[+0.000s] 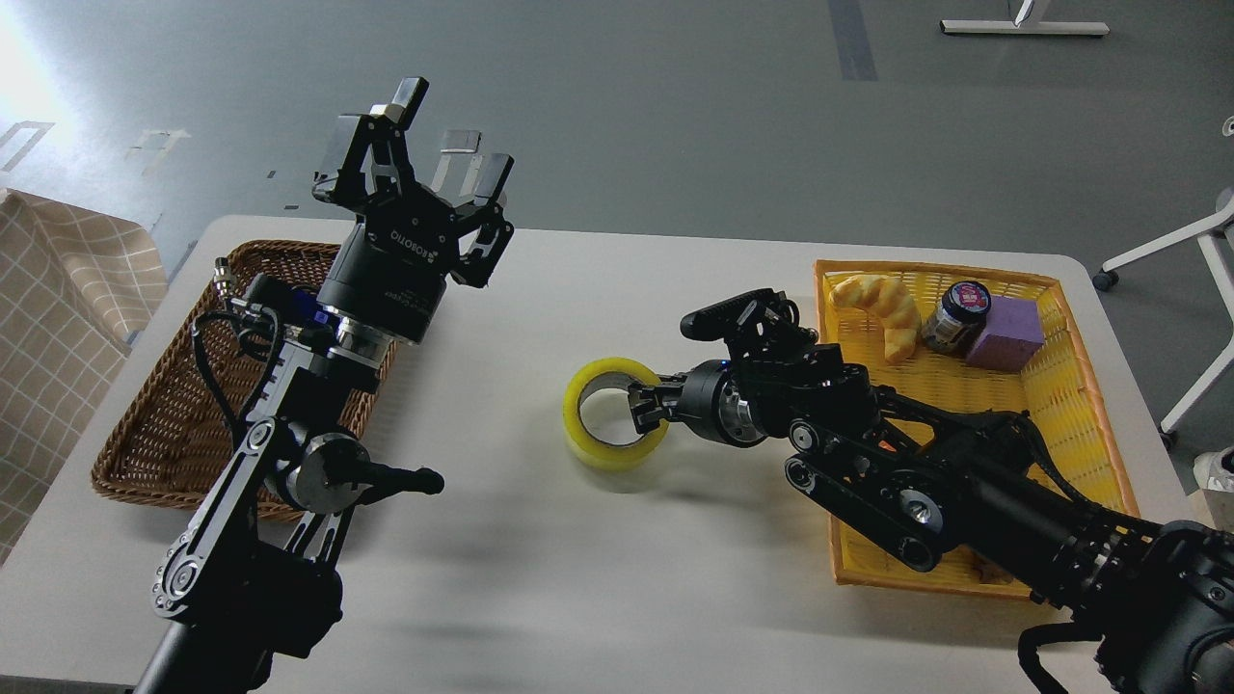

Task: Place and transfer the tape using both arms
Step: 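Lower the tape roll onto the table center and release it, then withdraw the right gripper up above the tray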

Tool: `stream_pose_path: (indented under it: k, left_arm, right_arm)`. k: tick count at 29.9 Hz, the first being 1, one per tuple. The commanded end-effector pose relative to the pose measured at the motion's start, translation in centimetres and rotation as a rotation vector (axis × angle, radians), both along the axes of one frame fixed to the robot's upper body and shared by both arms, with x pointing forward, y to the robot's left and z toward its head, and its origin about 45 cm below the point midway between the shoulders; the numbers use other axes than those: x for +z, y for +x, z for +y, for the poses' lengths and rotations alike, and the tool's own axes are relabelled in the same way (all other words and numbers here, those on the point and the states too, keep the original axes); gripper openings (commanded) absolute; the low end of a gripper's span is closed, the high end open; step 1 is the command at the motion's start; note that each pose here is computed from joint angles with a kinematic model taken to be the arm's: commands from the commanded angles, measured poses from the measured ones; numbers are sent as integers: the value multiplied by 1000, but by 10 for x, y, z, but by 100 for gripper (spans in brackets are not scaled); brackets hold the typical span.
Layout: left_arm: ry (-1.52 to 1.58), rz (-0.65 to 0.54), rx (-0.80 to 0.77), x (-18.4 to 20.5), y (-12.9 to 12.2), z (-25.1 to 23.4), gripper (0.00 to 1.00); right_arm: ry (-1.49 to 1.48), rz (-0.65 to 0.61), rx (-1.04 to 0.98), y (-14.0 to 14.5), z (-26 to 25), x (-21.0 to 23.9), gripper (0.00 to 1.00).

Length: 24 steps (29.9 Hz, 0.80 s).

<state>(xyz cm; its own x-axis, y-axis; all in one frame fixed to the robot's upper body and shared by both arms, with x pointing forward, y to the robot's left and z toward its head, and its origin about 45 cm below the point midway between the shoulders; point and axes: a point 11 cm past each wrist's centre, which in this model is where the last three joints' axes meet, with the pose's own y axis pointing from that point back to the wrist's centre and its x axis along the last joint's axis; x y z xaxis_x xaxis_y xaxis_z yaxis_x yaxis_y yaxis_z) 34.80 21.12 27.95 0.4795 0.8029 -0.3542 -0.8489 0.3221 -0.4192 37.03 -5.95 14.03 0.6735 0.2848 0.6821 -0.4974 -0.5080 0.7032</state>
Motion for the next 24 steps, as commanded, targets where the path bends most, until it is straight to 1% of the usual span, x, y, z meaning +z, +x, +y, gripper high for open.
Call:
stream_pose_path:
  k: [1,6,11,13,16,18,20,21,22,23,24]
  left_arm:
    - [-1,-1,-1,1,0,0,98]
    - [-1,0,-2,0,0,0,98]
    - [-2,0,-1,0,0,0,98]
    - [-1,2,0,-1,0,0,98]
    - [-1,3,-1,-1,0,0,98]
    - [-1,4,0,-1,0,0,98]
    - [-1,3,-1,-1,0,0,98]
    - [-1,4,0,-1,0,0,98]
    - [-1,4,0,-1,0,0,98]
    - [-1,6,0,-2,0,0,98]
    - [-2,6,0,-2,0,0,98]
  right_arm:
    - [-25,-1,-29,5,-7,-4,58]
    - [-40,1,-79,14,-18,-6,66]
    - [-6,-5,-105,21,-19,3,70]
    - [33,-38,-131,29,-19,14,70]
    - [125,-112,-187,45,-19,38,72]
    - [230,-180,-247,62,-22,68,76]
    - [279,-206,-268,68,-23,84,78]
    - [328,-224,-285,72,-24,99,80]
    - [355,-236,-291,74,-25,108,83]
    - [410,-258,-308,77,-27,124,94]
    - [438,-265,-318,78,-29,131,97]
